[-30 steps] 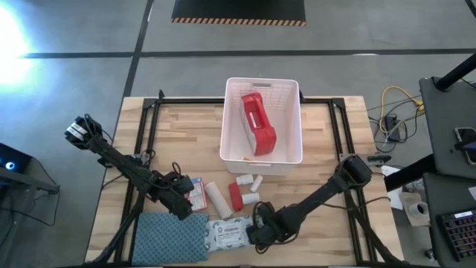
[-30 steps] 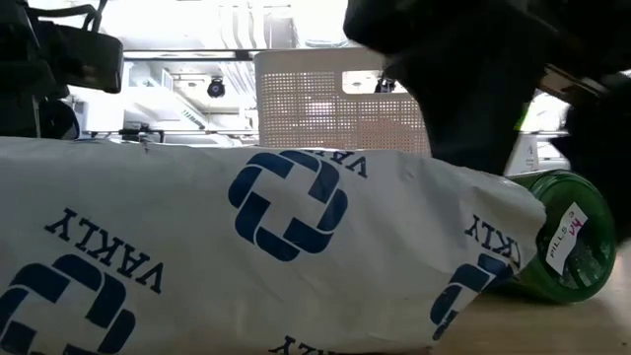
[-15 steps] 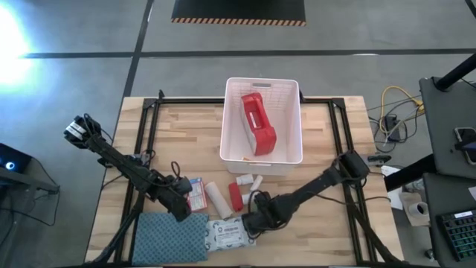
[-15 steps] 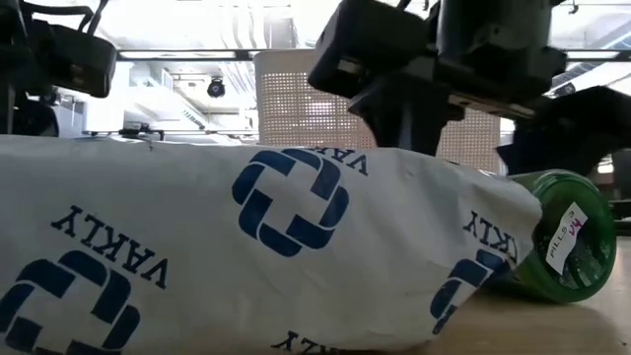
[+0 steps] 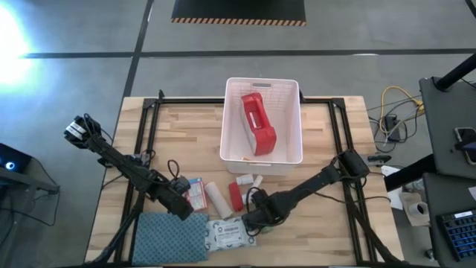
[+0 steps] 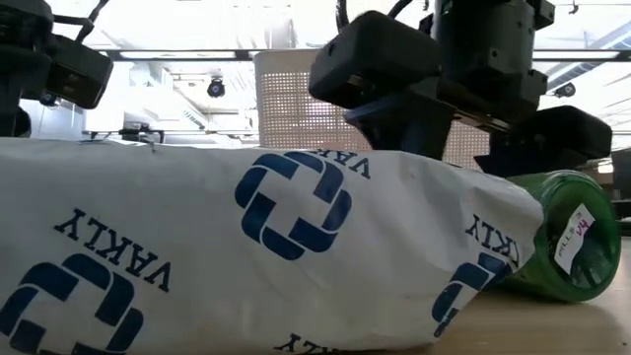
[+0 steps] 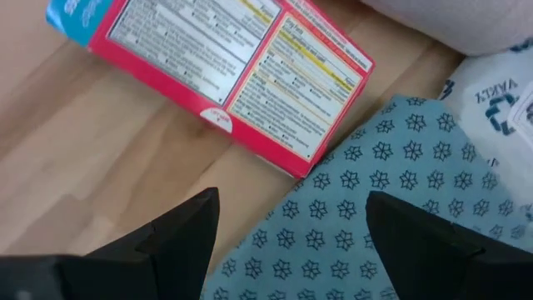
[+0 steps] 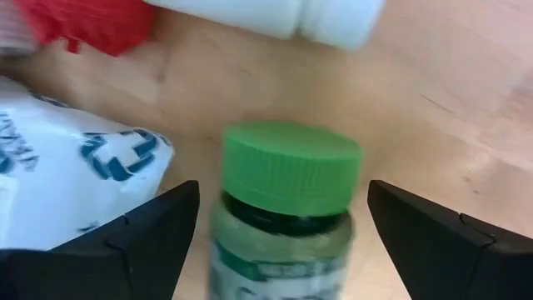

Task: Pick & place medical supplies in basket/bin
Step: Put the green pill bottle into the white bin

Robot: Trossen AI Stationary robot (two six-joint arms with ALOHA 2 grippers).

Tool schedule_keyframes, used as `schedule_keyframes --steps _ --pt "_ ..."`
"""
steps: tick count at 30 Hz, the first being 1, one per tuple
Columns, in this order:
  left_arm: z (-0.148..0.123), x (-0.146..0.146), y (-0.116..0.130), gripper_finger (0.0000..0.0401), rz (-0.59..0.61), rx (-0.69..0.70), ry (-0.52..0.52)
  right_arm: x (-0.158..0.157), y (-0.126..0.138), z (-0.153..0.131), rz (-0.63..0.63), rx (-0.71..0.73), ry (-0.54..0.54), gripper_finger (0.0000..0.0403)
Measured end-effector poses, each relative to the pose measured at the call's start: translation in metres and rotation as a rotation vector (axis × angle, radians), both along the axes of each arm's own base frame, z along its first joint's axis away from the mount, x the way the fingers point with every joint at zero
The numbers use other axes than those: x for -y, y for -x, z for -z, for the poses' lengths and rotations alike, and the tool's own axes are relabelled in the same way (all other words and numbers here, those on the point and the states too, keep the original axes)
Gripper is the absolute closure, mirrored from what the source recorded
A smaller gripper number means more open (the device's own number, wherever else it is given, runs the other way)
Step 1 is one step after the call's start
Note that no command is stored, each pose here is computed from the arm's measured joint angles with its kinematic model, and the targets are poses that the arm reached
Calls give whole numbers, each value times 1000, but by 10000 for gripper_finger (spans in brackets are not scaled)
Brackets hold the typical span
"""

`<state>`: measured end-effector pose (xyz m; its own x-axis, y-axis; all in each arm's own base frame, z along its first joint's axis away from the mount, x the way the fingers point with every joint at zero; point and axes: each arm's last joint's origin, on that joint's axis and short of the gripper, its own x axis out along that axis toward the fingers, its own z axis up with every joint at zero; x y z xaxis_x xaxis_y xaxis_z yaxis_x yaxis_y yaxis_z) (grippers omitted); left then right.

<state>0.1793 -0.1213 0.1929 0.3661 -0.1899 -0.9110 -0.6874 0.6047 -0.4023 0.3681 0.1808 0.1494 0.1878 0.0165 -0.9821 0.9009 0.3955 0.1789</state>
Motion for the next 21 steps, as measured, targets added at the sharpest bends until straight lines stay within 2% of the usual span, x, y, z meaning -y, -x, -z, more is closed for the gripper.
schedule_keyframes --steps 8,21 --pt "-3 1 -2 120 -93 -7 48 -1 -4 -1 -42 59 29 69" --pt "-1 1 -1 120 -95 -11 45 -4 -2 -1 -48 67 48 73"
